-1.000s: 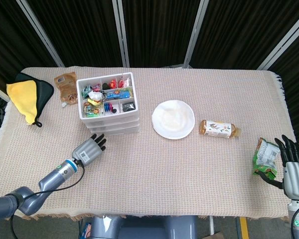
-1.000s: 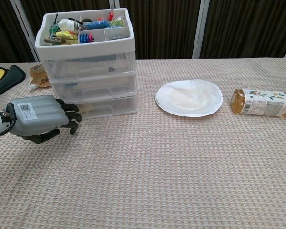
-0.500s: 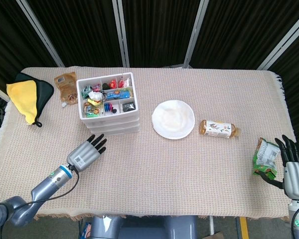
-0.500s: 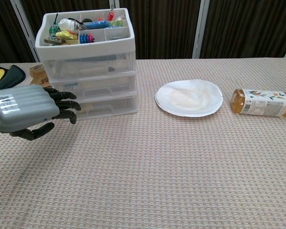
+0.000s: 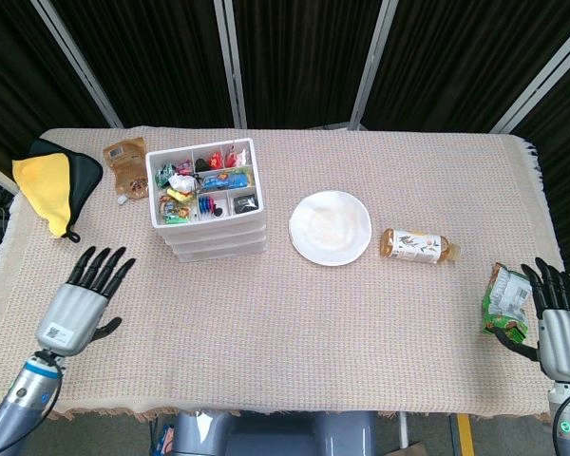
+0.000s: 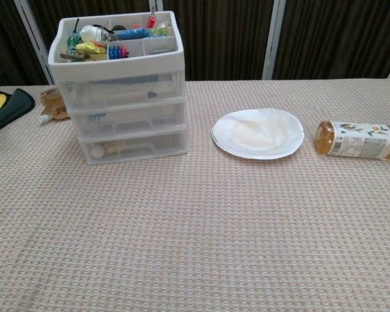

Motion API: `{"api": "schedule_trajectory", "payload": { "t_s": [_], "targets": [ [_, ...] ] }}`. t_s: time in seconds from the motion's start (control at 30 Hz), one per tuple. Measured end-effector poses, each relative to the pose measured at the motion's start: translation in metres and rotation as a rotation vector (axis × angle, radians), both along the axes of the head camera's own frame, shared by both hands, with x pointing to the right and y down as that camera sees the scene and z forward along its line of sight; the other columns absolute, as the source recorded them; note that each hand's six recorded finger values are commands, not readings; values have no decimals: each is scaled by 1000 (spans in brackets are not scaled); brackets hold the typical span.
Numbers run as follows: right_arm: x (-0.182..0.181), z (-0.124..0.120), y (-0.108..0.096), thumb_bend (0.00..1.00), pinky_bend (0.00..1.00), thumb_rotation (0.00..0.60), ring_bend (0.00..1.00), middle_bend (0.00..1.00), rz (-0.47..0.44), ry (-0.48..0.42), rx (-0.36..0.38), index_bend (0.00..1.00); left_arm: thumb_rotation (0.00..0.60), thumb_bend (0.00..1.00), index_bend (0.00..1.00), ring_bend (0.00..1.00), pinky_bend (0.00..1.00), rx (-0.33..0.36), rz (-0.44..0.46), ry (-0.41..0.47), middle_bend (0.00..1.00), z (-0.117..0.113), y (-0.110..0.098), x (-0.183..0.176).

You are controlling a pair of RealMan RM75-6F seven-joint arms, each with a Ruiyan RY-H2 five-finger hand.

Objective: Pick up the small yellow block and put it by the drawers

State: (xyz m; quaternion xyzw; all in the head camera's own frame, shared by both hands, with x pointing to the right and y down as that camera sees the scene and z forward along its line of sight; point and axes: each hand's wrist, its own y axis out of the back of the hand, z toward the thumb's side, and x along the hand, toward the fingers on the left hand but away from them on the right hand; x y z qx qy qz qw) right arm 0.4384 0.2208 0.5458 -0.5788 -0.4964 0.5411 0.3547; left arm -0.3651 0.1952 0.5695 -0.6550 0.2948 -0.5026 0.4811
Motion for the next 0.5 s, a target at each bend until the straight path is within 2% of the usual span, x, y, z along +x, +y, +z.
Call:
{"api": "schedule_trajectory", "payload": {
  "t_s": [0.1,0.23,0.4,0.5],
  "targets": [
    [-1,0,0,53,0,600,0,0,-9,9,4,86,600,155,5,0,0,-17,-87,25,0,-10,10,-20],
    [-2,0,0,52,0,600,0,0,-21,22,6,84,600,152,0,0,0,11,-147,30,0,-17,19,-40],
    [-4,2,0,53,0,600,0,0,-27,25,2,83,600,152,0,0,0,-15,-211,25,0,-7,32,-61],
    [-4,1,0,53,0,600,0,0,-30,26,4,82,600,153,0,0,0,-5,-220,14,0,-6,32,-64]
  ]
}}
